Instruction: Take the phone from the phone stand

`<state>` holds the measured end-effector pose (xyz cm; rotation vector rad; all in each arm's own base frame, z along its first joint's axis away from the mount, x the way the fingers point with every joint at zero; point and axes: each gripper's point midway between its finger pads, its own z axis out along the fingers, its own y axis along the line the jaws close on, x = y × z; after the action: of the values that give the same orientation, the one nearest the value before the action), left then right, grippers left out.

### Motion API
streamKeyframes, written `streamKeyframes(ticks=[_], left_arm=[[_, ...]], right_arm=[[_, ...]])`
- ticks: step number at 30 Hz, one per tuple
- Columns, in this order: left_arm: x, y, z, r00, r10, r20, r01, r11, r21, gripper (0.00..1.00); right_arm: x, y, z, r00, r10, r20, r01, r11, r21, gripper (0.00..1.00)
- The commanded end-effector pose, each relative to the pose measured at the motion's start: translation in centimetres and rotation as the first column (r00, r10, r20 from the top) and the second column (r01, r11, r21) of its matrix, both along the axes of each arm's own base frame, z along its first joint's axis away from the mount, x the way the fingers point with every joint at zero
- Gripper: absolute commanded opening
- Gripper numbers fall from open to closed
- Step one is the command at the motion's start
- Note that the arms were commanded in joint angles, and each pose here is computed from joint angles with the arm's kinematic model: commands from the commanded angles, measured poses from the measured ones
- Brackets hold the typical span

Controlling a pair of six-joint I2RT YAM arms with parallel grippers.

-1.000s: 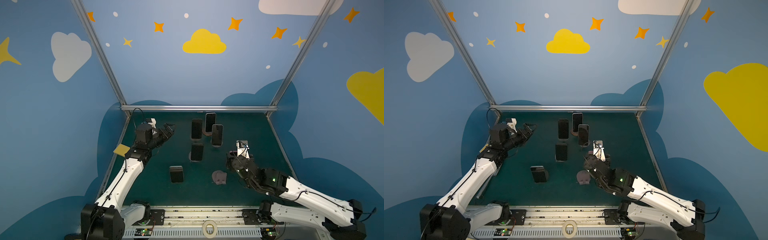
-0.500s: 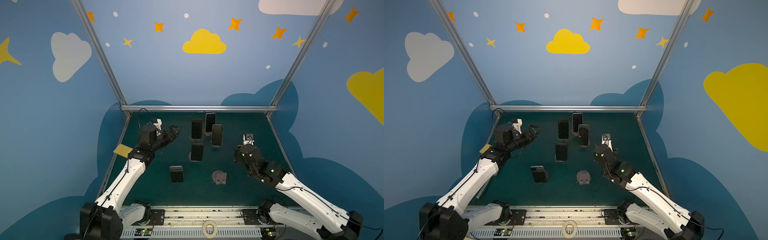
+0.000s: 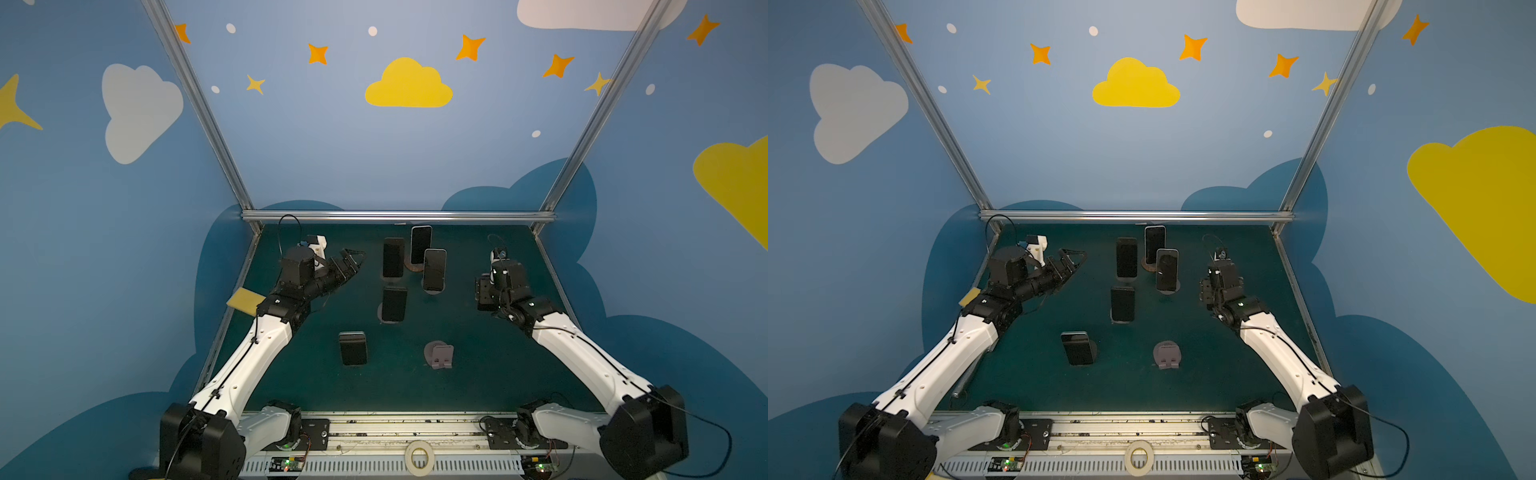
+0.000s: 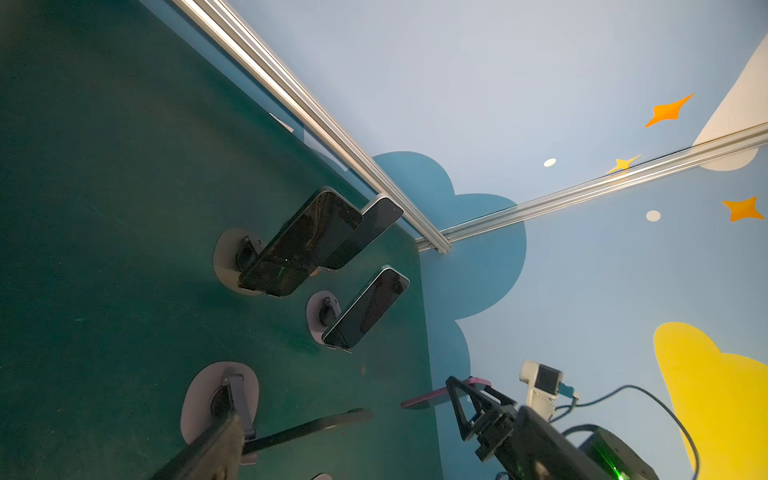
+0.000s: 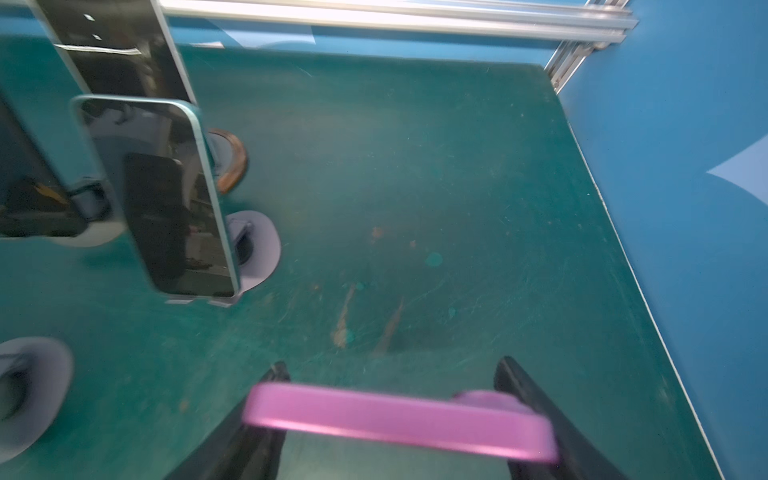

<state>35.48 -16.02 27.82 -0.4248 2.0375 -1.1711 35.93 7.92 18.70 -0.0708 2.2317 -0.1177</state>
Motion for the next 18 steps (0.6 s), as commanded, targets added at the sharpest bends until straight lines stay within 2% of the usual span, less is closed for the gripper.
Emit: streamKeyframes(ticks=[1,5,10,18], left_arm=[[-0.3,-0.4,2.1,0.998,-0.024,0.054,0.025,1.0,-0.015,1.0],[-0.4,-0.1,2.5,0.998,-0.015,0.069,0.015,1.0,-0.006,1.0],[-0.6,-0.1,2.9,0.997,-0.015,0.078,0.016,1.0,-0.011,1.0],[-0.4,0.2,3.2,0.996,-0.014,0.088,0.015,1.0,-0.019,1.0]], right_arm=[[2.3,0.8,3.6,0.994,0.043,0.103,-0.048,0.998,0.051,0.61],[3.6,0.1,3.3,0.998,0.039,0.059,-0.043,0.997,0.065,0.61],[4.9,0.4,2.1,0.995,0.091,-0.028,-0.088,0.992,0.091,0.61],[6.0,-0.6,-0.2,0.987,0.083,-0.138,-0.074,0.995,0.072,0.59]])
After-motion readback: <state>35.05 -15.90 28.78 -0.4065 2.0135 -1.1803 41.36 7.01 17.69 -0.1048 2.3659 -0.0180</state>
